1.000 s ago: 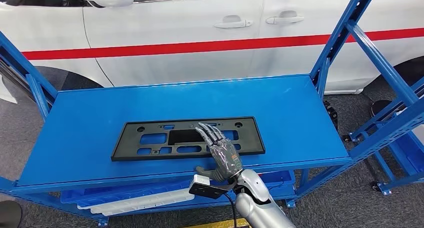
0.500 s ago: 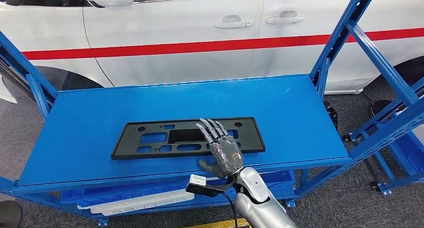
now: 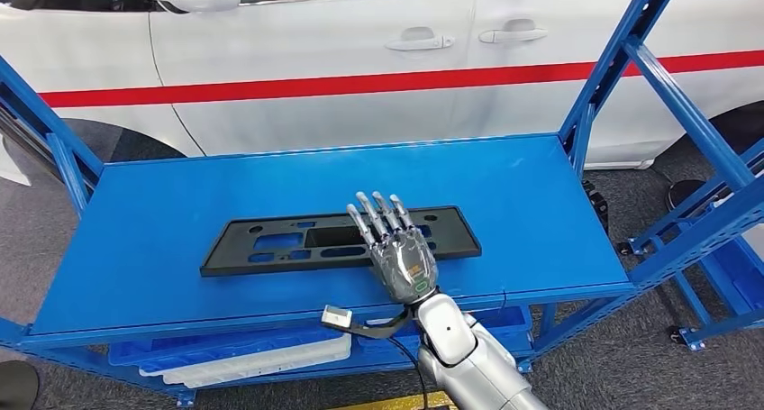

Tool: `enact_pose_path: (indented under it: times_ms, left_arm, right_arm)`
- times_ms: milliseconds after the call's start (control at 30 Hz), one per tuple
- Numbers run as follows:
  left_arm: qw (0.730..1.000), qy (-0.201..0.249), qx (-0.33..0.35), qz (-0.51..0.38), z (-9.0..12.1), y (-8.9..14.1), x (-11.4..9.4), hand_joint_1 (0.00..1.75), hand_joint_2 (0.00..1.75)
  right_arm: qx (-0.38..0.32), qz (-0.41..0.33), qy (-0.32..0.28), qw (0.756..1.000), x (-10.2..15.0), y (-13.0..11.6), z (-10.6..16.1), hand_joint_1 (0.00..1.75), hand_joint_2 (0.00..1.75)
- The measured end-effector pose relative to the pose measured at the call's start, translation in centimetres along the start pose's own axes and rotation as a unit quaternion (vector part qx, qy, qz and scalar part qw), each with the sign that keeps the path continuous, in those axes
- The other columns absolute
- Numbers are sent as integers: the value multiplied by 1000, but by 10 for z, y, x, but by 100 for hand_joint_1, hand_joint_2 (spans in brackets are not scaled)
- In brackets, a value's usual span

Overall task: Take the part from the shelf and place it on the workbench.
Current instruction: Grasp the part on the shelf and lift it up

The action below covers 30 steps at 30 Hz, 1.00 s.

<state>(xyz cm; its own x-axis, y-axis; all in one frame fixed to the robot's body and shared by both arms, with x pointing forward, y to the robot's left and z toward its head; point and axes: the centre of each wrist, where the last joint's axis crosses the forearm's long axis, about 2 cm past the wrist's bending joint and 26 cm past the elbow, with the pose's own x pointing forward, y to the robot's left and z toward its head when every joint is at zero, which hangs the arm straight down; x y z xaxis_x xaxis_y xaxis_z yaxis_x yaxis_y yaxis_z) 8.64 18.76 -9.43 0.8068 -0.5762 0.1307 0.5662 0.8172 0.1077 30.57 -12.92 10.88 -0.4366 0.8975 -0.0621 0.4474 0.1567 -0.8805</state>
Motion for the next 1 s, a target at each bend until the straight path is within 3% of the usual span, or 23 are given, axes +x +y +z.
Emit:
enact_pose_path:
  times_ms: [100,300,1000]
  left_arm:
    - [1000,0,0,0,0,0,0,0,0]
    - [1000,1,0,6,0,1,1,0,0]
    - [1000,-2,0,0,0,0,0,0,0]
  right_arm:
    - [-25,20,0,999,2,-7,-14,0,175]
    - [-42,36,-77,995,12,-12,-24,0,175]
    - [-19,36,-161,986,7,-5,-24,0,175]
